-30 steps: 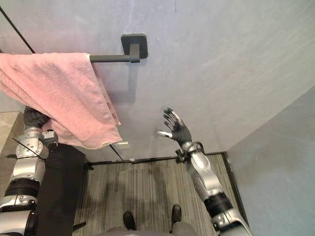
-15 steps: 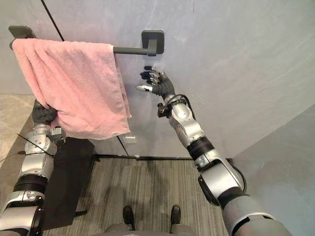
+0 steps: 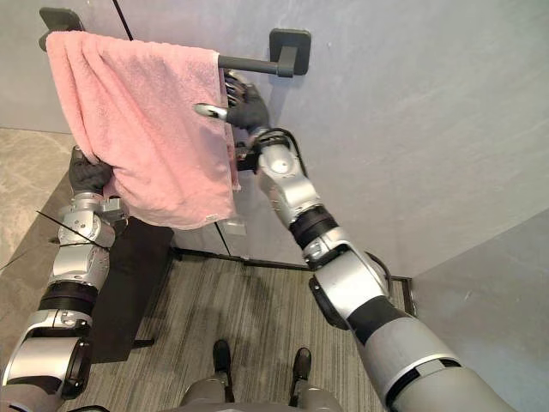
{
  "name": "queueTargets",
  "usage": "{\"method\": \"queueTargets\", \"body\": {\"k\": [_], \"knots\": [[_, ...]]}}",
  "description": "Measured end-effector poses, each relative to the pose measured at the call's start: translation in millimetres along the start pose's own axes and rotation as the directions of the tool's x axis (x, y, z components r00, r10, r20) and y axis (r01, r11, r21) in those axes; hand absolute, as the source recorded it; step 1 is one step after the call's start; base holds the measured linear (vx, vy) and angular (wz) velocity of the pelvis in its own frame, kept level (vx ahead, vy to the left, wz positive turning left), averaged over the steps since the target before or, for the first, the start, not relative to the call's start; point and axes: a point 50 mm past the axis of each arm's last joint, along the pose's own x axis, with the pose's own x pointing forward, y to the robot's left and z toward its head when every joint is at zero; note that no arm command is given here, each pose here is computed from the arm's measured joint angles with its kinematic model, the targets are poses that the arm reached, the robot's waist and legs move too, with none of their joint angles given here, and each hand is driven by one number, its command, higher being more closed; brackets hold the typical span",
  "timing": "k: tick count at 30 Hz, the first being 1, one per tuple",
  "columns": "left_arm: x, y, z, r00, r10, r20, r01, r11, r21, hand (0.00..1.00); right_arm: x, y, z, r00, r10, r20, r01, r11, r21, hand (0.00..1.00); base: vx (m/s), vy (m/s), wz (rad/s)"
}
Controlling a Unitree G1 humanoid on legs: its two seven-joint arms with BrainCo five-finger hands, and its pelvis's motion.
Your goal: Organize washtable
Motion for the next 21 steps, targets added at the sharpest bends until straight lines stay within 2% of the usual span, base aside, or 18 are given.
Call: {"method": "queueTargets", "body": {"k": [4,5,10,13,16,19,21], "knots": [[6,-6,0,1.0,-0.006,-0.013,0.006,1.0,0.005,1.0,1,19,0,0.999,0.044,0.001,-0.044,0.999,0.007,0.0,0.01,0.024,0.07],[9,-6,0,1.0,0.002,-0.016,-0.002,1.0,0.004,1.0,1,23,-1,0.998,0.055,-0.002,-0.055,0.998,0.003,1.0,0.0,0.029,0.04],[16,-17,10,1.0,-0.014,0.007,0.014,1.0,-0.011,1.0,1,31,0,0.996,0.086,0.003,-0.086,0.995,-0.042,1.0,0.0,0.025,0.07],[13,-34,10,0.999,-0.037,0.016,0.038,0.997,-0.069,1.0,3,23,1,0.998,0.064,-0.006,-0.064,0.995,-0.071,1.0,-0.01,0.025,0.14],[10,-45,23,0.995,-0.071,0.076,0.078,0.992,-0.097,1.0,5,4,4,1.0,0.019,0.001,-0.019,0.993,-0.115,1.0,-0.01,0.026,0.1],[4,-43,24,0.994,-0.071,0.087,0.08,0.992,-0.102,1.0,5,-29,14,0.997,-0.072,0.022,0.074,0.988,-0.137,1.0,0.0,0.0,0.0],[2,-38,19,0.996,-0.058,0.071,0.065,0.993,-0.1,1.0,4,-37,16,0.997,-0.074,0.021,0.077,0.982,-0.172,1.0,0.0,0.008,-0.03]]}}
